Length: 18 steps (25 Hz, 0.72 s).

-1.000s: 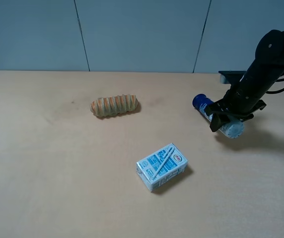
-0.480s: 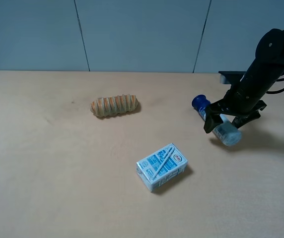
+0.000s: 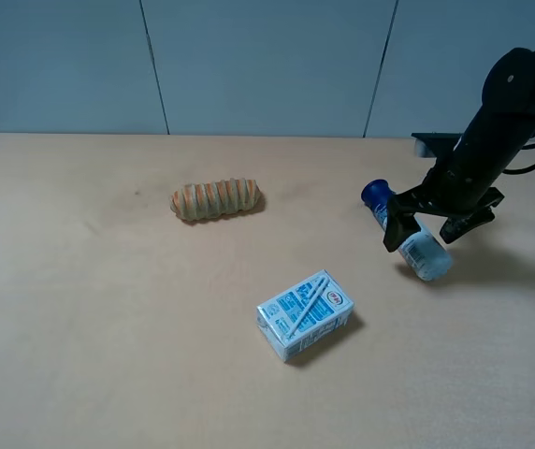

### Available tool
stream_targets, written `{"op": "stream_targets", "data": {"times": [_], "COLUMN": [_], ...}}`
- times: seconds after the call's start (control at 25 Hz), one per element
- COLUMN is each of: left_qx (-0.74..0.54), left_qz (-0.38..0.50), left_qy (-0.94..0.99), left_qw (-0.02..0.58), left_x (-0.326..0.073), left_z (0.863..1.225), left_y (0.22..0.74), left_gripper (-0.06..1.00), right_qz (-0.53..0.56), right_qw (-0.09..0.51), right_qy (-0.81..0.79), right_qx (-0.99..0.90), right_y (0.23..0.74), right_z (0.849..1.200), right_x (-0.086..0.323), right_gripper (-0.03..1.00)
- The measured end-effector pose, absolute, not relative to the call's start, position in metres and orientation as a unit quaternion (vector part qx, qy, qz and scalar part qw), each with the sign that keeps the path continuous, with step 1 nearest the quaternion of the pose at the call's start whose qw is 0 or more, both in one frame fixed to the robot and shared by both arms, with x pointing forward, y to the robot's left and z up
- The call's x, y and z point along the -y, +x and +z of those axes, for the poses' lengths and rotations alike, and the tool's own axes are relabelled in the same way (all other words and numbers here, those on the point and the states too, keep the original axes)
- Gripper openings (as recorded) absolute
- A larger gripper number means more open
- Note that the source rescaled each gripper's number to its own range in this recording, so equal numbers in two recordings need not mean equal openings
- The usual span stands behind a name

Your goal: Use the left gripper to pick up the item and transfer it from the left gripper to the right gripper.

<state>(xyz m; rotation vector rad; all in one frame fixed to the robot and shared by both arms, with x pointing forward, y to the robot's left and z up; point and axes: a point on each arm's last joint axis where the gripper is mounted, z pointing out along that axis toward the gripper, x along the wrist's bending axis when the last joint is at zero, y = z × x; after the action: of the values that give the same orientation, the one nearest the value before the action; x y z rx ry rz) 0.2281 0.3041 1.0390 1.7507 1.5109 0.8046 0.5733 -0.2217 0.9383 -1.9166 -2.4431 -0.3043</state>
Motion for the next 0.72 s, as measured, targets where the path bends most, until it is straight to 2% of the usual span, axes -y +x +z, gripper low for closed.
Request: {"op": "stream_targets", "data": {"times": [0.28, 0.48, 0.72], "left_qx": [-0.58, -0.58, -0.58], "left_qz": [0.309, 0.309, 0.309], "left_qy": [0.673, 0.672, 0.672], "left_qw": [0.34, 0.339, 0.339], "left_x": [-0.304, -0.304, -0.304], "left_z": [1.039, 1.039, 1.039], "left_y": [0.228, 0.228, 0.228], "left_gripper": [0.96, 0.96, 0.96], "right_qz": [-0.128, -0.148, -0.216], "right_qw": [-0.004, -0.007, -0.047], "right_qy": [-0.6, -0.592, -0.587], "right_qx": [0.79, 0.792, 0.779], "right_y": [0.569, 0.536, 0.492], "right_z": [1.023, 1.076, 1.127], "right_x": [0.221, 0.225, 0.231], "right_gripper": [0.99, 1.0, 1.0]}}
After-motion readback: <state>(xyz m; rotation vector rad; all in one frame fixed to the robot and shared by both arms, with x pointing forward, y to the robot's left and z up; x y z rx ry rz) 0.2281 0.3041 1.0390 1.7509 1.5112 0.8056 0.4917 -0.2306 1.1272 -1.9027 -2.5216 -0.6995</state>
